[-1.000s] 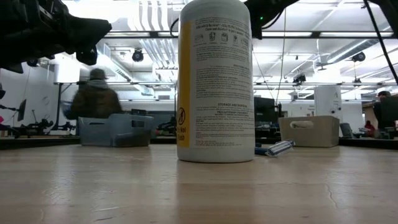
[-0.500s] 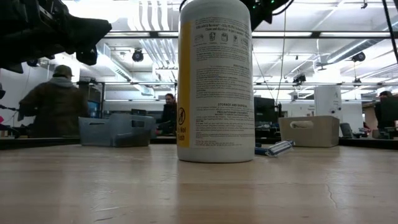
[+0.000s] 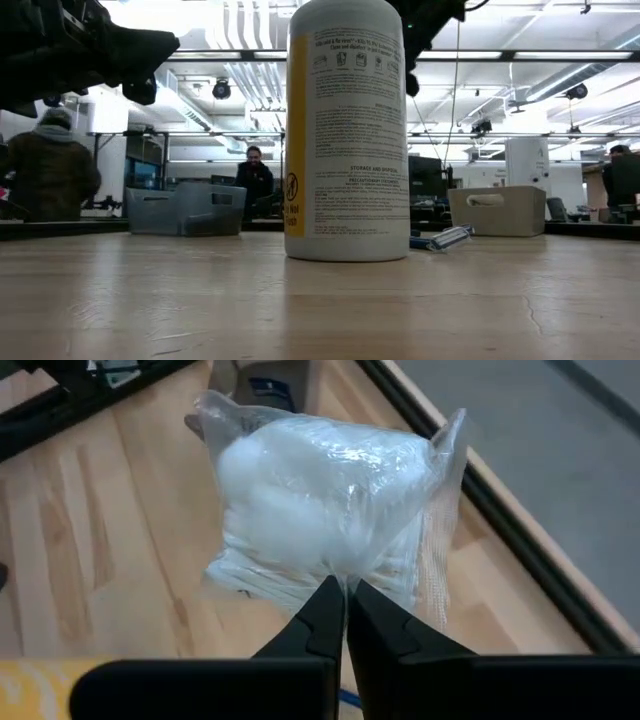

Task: Pick & Place Travel size toiletries
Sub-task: Put the cotton pack into the gray bin

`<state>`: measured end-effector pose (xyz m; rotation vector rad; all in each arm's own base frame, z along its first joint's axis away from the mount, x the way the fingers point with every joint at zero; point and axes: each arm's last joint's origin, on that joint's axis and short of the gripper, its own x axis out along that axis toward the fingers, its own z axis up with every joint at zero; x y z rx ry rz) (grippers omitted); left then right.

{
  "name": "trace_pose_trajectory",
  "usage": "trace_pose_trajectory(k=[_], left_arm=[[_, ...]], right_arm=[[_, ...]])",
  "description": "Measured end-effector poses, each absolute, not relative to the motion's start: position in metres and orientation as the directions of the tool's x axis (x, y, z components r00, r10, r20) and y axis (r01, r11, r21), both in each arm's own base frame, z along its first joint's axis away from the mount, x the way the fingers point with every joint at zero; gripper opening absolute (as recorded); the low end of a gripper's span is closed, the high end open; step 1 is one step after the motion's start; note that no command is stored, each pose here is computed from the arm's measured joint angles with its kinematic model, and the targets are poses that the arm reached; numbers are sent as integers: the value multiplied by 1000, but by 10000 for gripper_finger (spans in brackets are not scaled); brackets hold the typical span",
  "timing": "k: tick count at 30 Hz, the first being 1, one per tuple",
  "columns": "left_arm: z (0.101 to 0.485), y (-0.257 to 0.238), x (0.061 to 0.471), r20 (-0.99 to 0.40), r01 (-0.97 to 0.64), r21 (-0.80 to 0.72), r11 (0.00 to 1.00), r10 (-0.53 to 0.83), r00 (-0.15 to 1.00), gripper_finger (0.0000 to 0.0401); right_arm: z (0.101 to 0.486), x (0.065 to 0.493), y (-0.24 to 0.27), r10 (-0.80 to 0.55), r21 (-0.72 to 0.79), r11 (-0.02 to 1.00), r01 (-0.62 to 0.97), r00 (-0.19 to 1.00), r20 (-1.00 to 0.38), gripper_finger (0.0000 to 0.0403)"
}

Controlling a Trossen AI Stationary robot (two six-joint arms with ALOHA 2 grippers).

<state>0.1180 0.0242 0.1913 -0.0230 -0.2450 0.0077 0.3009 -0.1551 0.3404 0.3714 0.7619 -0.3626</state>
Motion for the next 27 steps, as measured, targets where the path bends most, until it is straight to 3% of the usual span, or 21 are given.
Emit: trace_pose_trajectory(k=[13, 27], left_arm=[[191, 24, 118, 243, -5, -24, 1000, 10, 970, 62], [191, 24, 118, 242, -5, -24, 1000, 10, 970, 62]], right_arm=[[344, 222, -166, -301, 112, 849, 516, 648, -699, 8], [310, 161, -150, -409, 236, 696, 678, 645, -646, 8]])
